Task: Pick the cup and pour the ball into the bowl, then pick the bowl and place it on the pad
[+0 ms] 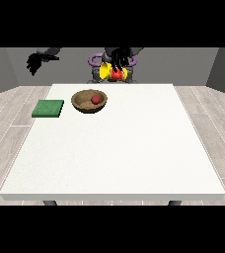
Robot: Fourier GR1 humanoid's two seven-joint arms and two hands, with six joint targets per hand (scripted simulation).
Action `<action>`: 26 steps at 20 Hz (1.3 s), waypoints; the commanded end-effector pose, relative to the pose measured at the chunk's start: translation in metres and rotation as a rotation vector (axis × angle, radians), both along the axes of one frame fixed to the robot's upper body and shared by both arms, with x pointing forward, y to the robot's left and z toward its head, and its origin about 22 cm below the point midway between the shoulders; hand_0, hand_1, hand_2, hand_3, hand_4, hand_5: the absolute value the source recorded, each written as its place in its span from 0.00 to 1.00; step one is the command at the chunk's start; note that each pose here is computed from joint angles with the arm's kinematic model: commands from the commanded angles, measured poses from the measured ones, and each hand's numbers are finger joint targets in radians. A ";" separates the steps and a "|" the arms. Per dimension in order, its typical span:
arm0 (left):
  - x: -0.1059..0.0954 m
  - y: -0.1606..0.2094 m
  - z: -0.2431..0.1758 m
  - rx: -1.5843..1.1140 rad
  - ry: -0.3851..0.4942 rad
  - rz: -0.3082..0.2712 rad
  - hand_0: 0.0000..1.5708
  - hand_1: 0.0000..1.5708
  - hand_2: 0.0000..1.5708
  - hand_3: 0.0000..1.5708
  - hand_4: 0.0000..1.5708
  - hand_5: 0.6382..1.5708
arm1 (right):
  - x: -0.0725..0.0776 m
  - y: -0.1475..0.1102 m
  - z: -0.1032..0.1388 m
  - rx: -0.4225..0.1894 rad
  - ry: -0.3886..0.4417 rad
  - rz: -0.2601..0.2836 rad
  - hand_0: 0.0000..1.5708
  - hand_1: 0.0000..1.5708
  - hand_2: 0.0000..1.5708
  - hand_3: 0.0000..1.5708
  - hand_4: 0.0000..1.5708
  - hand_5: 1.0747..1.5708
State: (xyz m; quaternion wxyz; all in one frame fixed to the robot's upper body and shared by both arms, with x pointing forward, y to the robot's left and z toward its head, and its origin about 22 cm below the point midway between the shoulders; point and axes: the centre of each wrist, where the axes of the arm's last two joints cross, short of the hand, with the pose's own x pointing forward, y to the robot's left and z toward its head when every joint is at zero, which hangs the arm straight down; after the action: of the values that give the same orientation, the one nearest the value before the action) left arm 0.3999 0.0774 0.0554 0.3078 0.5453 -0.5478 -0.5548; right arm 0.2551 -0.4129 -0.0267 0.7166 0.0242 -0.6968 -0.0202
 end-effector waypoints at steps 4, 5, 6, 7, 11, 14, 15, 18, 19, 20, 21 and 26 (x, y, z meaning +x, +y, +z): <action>-0.016 0.035 -0.019 -0.874 0.072 0.223 0.36 0.36 0.00 0.00 0.57 0.93 | 0.002 0.020 -0.009 0.033 -0.003 -0.023 0.00 0.00 0.00 0.00 0.23 0.99; -0.018 0.043 -0.022 -0.982 0.086 0.262 0.00 0.00 0.00 0.00 0.40 1.00 | 0.006 0.028 -0.010 0.046 -0.024 0.000 0.00 0.00 0.00 0.00 0.22 0.99; -0.020 0.049 -0.022 -1.067 0.091 0.250 0.00 0.00 0.00 0.00 0.27 0.99 | 0.010 0.033 -0.007 0.036 -0.036 0.001 0.00 0.00 0.00 0.00 0.23 0.99; -0.025 0.052 -0.024 -1.153 0.101 0.247 0.00 0.00 0.00 0.00 0.00 0.97 | 0.019 0.047 -0.006 0.043 -0.058 0.013 0.00 0.00 0.00 0.00 0.21 0.99; -0.042 0.065 -0.027 -1.410 0.134 0.065 0.00 0.00 0.00 0.00 0.00 0.99 | 0.035 0.076 -0.001 0.016 -0.062 0.001 0.00 0.00 0.00 0.00 0.19 1.00; -0.054 0.078 -0.039 -1.530 0.188 -0.046 0.00 0.00 0.00 0.00 0.00 0.99 | 0.030 0.110 -0.019 0.035 -0.053 -0.060 0.00 0.00 0.00 0.00 0.14 1.00; -0.060 0.075 -0.044 -1.534 0.238 -0.103 0.00 0.00 0.00 0.00 0.00 0.99 | 0.042 0.126 -0.013 0.042 -0.059 -0.075 0.00 0.00 0.00 0.00 0.16 1.00; -0.065 0.084 -0.051 -1.558 0.253 -0.183 0.00 0.00 0.00 0.00 0.00 0.99 | 0.034 0.130 -0.030 0.064 -0.042 -0.137 0.00 0.00 0.00 0.00 0.20 1.00; -0.066 0.096 -0.059 -1.551 0.265 -0.170 0.00 0.00 0.00 0.00 0.00 0.99 | 0.045 0.149 -0.019 0.066 -0.034 -0.116 0.00 0.00 0.00 0.00 0.20 1.00; -0.060 0.100 -0.048 -1.559 0.235 -0.183 0.00 0.00 0.00 0.00 0.00 0.99 | 0.048 0.135 -0.022 0.049 -0.071 -0.127 0.00 0.00 0.00 0.00 0.21 1.00; -0.067 0.124 -0.059 -1.563 0.237 -0.166 0.00 0.00 0.00 0.00 0.00 0.99 | 0.039 0.135 -0.028 0.038 -0.027 -0.120 0.00 0.00 0.00 0.00 0.21 1.00; -0.067 0.136 -0.044 -1.552 0.244 -0.250 0.00 0.00 0.00 0.00 0.00 0.99 | 0.059 0.139 -0.037 0.072 -0.060 -0.191 0.00 0.00 0.00 0.00 0.17 0.99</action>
State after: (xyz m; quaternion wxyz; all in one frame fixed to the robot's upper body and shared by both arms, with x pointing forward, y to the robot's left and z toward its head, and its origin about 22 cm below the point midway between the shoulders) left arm 0.3364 0.1943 0.0089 0.6069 0.0616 -0.7860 -0.1005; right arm 0.3050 -0.2816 -0.0584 0.6937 -0.0054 -0.7134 -0.0993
